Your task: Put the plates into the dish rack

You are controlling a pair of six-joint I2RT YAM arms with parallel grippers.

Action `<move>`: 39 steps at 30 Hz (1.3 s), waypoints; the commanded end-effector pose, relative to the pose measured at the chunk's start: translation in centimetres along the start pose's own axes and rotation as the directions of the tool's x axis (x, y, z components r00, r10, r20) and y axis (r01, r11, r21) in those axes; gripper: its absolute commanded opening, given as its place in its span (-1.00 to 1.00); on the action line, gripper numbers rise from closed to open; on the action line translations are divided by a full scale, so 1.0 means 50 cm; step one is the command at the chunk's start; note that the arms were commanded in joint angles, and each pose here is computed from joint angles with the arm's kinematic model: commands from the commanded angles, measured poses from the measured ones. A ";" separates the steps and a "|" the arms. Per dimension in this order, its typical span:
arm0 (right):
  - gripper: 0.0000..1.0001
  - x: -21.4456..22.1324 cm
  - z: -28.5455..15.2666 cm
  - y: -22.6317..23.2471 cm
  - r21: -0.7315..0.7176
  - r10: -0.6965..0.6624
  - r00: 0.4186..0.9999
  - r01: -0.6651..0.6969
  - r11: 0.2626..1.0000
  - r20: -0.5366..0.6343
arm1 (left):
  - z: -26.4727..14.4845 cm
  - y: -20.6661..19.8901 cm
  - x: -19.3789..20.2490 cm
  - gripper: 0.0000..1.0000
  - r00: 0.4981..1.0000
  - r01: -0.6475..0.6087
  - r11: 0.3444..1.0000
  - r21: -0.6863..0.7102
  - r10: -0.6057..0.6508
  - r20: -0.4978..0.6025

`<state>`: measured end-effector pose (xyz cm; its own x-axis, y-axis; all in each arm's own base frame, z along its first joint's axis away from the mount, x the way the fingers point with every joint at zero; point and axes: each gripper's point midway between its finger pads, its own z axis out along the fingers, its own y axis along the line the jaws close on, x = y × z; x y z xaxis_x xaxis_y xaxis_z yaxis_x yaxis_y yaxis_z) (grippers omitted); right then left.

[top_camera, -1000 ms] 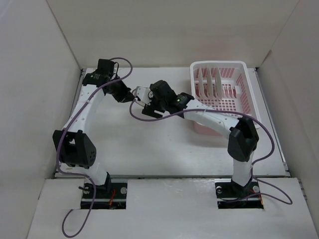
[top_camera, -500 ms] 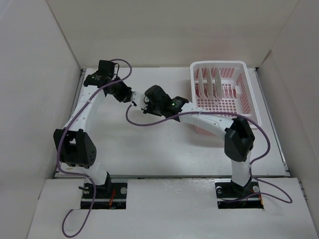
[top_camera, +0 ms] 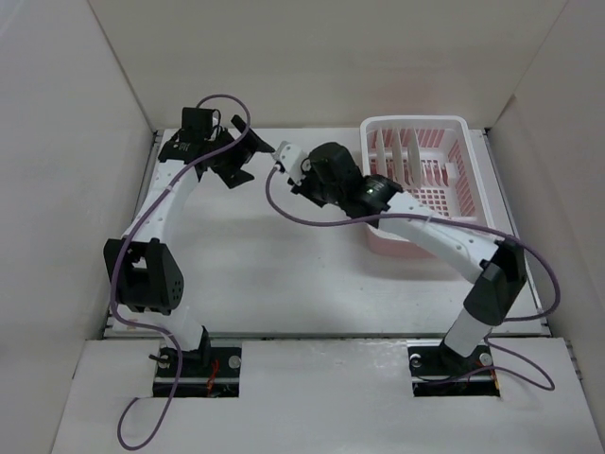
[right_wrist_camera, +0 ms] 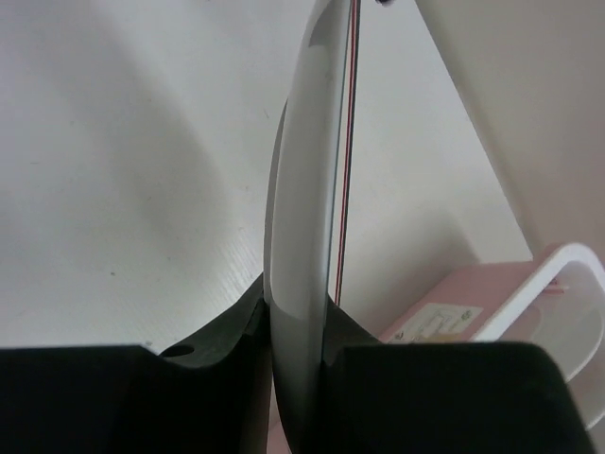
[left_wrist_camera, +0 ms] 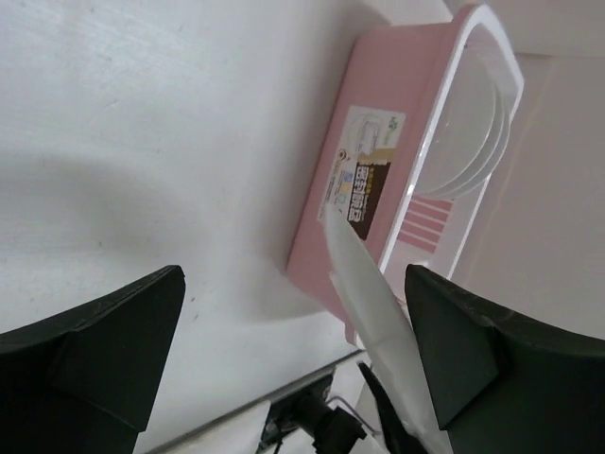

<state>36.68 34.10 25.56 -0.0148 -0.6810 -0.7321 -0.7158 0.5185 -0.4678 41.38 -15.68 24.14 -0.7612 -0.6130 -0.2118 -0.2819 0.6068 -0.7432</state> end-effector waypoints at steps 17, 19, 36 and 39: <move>-0.97 0.221 -0.387 -0.626 0.599 0.476 0.780 -0.621 0.506 0.406 | 0.111 0.176 0.066 1.00 0.997 -0.014 0.985 -0.172 0.001 -0.074; -0.97 0.260 -0.355 -0.634 0.599 0.518 0.764 -0.633 0.490 0.384 | 0.111 0.176 0.066 1.00 0.997 -0.014 0.985 -0.172 0.001 -0.074; -0.97 0.439 -0.184 -0.599 0.443 0.730 0.626 -0.756 0.481 0.275 | 0.101 0.199 0.079 1.00 0.996 -0.066 0.976 -0.209 0.051 -0.076; -0.97 0.459 -0.167 -0.583 0.436 0.747 0.616 -0.760 0.481 0.249 | 0.097 0.205 0.075 1.00 0.996 -0.056 0.974 -0.218 0.041 -0.075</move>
<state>50.11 -1.67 25.83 -0.4239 0.0813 -0.9020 0.0110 0.9964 0.0846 38.76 -14.82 11.30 -0.8181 -0.5525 -0.1593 -0.3808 0.7281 -0.5699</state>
